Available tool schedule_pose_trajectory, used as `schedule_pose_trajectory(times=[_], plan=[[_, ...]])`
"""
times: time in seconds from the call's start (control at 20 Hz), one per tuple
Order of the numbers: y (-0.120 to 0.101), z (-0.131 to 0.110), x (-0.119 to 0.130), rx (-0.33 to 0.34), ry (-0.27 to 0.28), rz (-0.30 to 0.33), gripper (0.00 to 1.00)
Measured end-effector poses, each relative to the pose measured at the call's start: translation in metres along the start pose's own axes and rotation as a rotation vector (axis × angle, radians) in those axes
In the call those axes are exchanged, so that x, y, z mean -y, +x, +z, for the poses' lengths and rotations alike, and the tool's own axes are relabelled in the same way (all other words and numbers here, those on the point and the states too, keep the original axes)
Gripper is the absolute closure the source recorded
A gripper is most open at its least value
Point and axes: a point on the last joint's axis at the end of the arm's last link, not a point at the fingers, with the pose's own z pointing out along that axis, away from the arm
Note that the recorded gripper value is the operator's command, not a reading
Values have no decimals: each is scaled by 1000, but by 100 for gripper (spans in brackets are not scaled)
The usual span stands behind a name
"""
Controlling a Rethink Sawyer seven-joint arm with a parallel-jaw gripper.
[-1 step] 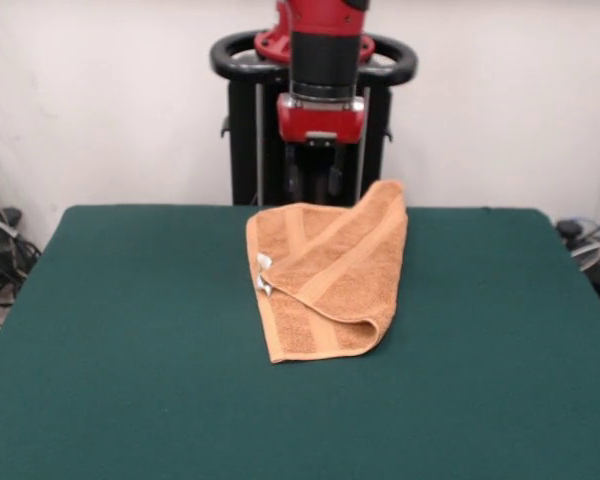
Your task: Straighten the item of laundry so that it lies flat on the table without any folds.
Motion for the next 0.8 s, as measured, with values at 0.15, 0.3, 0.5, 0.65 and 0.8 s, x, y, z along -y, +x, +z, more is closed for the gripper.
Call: schedule_pose_trajectory(times=[0.15,0.3,0.5,0.65,0.8], plan=[[-9,6,-3,13,-13,-16,0],[-15,11,-4,21,-22,-24,0],[-24,19,-1,35,-32,-27,0],[-32,25,3,45,-45,-30,0],[-35,29,8,45,-49,-29,0]])
